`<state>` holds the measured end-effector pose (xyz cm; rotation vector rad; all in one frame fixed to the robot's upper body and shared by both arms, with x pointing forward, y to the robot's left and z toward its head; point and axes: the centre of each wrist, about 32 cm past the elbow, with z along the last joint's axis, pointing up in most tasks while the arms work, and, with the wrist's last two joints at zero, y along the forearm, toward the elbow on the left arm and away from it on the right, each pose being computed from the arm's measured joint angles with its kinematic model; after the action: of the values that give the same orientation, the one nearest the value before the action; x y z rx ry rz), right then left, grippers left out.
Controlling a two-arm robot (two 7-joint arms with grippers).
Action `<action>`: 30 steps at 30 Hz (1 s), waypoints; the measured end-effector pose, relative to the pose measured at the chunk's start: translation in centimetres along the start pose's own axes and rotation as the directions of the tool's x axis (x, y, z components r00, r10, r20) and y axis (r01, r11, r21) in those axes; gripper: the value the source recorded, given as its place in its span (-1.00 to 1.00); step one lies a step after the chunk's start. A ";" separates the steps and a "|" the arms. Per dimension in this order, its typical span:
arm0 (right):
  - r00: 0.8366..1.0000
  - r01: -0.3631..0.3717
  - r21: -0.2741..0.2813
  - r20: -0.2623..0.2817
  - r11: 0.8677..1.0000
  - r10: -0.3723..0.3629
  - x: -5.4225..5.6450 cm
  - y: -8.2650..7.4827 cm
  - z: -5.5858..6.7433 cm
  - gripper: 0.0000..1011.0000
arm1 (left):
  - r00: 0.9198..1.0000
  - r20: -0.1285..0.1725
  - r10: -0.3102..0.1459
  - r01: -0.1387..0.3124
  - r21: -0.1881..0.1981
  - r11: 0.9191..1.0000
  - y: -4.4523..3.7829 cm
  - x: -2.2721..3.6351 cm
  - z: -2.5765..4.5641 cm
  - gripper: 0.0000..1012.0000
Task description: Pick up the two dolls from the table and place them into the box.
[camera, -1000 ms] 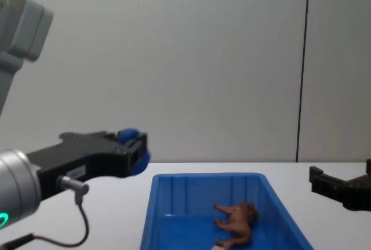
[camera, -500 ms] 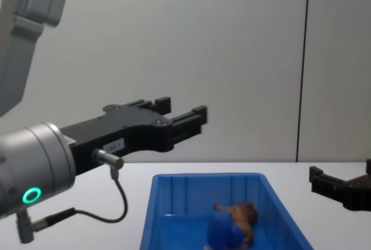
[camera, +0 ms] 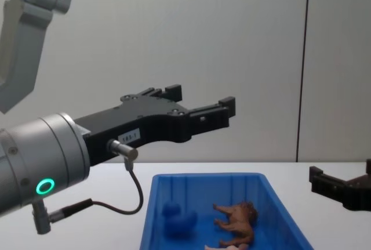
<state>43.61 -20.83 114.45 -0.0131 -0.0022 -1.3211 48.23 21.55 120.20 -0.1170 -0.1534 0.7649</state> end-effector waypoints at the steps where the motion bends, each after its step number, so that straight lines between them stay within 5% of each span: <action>1: 1.000 0.000 0.000 0.000 1.000 0.000 0.0 0.0 0.0 0.98 | 1.000 0.000 -0.002 0.002 -0.001 1.000 -0.02 0.00 0.00 0.98; 30: 1.000 0.000 0.000 0.000 1.000 0.000 0.0 0.0 0.0 0.98 | 1.000 -0.004 -0.028 0.028 -0.016 0.999 -0.35 -0.03 0.10 0.98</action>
<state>43.60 -20.83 114.45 -0.0131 -0.0022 -1.3211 48.44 21.29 120.35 -0.1315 -0.1573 0.7359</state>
